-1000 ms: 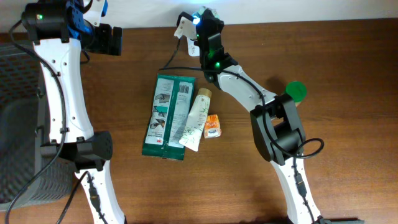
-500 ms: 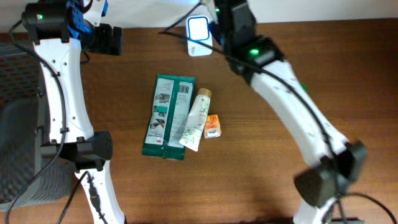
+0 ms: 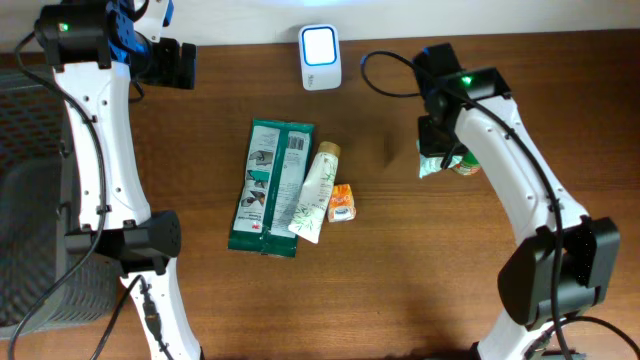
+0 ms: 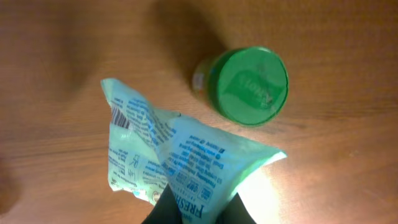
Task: Scan the item barcode
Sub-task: 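Hold the pouch barcode in front of the scanner, then carry the pouch right and set it down beside the jar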
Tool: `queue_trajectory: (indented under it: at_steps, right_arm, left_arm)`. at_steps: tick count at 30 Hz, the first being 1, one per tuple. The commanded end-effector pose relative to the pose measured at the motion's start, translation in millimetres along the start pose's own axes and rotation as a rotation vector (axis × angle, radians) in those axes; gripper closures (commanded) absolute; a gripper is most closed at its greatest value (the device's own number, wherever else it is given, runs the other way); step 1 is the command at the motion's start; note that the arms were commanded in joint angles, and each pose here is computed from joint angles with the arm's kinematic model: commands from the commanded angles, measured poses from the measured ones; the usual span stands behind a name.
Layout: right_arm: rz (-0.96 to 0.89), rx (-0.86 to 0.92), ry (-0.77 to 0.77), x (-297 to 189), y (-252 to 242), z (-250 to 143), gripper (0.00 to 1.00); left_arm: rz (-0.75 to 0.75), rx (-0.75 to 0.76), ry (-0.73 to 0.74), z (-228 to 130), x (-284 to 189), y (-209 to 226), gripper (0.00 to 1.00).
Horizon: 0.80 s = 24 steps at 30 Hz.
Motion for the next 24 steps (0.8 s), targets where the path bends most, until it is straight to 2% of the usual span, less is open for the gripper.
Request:
queue_trajectory:
  at_steps: [1,3,10,11,12,13,14,16,17,20,24]
  right_arm:
    - [-0.03,0.084,0.04,36,-21,-6,0.96]
    - [-0.041,0.137,0.041,53,-37,-5,0.96]
    - [-0.048,0.234,0.033,64,-71,4,0.95]
    - [-0.004,0.191,0.041,64,-67,4,0.91]
    - [0.101,0.118,0.056,64,-58,4,0.81]
    - [0.135,0.115,0.06,63,-55,4,0.65]
    - [0.154,0.115,0.062,63,-54,4,0.58]
    - [0.157,0.116,0.061,62,-54,5,0.51]
    - [0.166,0.116,0.054,58,-54,7,0.43]
    - [0.28,0.071,0.026,17,-54,26,0.41]
    - [0.688,0.033,0.035,-38,-23,34,0.43]
  left_arm:
    - [-0.001,0.004,-0.011,0,-3,2,0.01]
    - [-0.001,0.003,-0.011,0,-3,2,0.01]
    - [-0.001,0.005,-0.011,0,-3,2,0.01]
    - [-0.001,0.004,-0.011,0,-3,2,0.01]
    - [-0.001,0.005,-0.011,0,-3,2,0.01]
    - [-0.001,0.005,-0.011,0,-3,2,0.01]
    - [-0.001,0.005,-0.011,0,-3,2,0.01]
    - [-0.001,0.004,-0.011,0,-3,2,0.01]
    - [-0.001,0.005,-0.011,0,-3,2,0.01]
    - [-0.001,0.005,-0.011,0,-3,2,0.01]
    - [-0.001,0.005,-0.011,0,-3,2,0.01]
Point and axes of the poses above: each gripper's point midway between its finger pads, its own x axis out along the fingers, its own y axis along the line the jaws close on, z = x × y, the point moved 9 cm from there along -x, back along the fingers, and after that the axes turned 7 degrees about x, right-handed, at the moved point
